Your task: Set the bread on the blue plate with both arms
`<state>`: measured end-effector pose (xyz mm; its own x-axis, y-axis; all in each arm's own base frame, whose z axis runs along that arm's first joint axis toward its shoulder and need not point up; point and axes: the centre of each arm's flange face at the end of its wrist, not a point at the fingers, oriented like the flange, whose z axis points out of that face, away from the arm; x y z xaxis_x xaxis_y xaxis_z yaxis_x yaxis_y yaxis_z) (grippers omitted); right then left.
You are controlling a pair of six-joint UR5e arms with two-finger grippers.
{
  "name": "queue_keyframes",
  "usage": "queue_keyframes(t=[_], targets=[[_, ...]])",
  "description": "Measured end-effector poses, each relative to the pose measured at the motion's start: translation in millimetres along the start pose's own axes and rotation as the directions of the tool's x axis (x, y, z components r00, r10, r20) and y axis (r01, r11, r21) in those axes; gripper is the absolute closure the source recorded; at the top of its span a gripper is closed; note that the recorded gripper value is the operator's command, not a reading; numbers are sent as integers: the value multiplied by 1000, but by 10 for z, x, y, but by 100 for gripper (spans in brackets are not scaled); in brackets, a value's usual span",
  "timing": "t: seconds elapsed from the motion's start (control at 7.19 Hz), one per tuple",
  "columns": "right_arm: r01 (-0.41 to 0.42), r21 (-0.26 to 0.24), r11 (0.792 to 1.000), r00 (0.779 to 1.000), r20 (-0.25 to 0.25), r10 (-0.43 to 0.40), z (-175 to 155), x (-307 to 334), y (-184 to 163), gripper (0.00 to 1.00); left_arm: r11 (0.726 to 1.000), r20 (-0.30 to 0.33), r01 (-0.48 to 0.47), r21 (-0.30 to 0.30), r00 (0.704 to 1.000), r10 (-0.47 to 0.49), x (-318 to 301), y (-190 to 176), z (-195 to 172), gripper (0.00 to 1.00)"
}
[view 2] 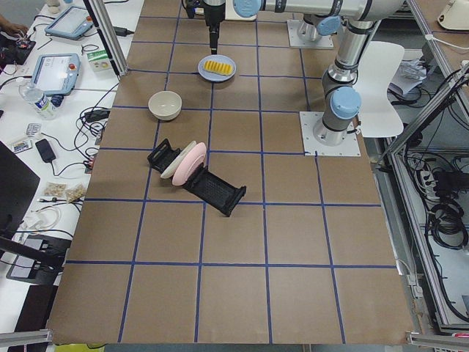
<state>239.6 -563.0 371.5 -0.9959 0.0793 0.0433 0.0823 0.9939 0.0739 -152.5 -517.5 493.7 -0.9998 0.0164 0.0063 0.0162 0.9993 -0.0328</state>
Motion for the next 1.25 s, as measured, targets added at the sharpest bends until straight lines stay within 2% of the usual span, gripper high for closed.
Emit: queue_keyframes(t=[0.42, 0.7, 0.83, 1.11, 1.25], targets=[[23, -9, 1000, 1000, 11, -23, -636, 334, 411, 0, 1000, 3, 1, 0, 1000, -1, -2, 0, 0, 0], [-16, -41, 999, 1000, 9, 16, -802, 782, 487, 0, 1000, 1, 2, 1, 1000, -2, -3, 3, -5, 0], [-46, -36, 998, 999, 10, 46, -816, 953, 474, 0, 1000, 2, 3, 2, 1000, -3, -12, 2, -9, 0], [-80, 75, 994, 996, 34, 78, -873, 1189, 315, 0, 1000, 2, 4, 3, 1000, -4, -25, 2, -14, 0], [-68, 84, 994, 997, 36, 65, -800, 1245, 226, 0, 1000, 1, 4, 3, 1000, -4, -25, 3, -15, 0]])
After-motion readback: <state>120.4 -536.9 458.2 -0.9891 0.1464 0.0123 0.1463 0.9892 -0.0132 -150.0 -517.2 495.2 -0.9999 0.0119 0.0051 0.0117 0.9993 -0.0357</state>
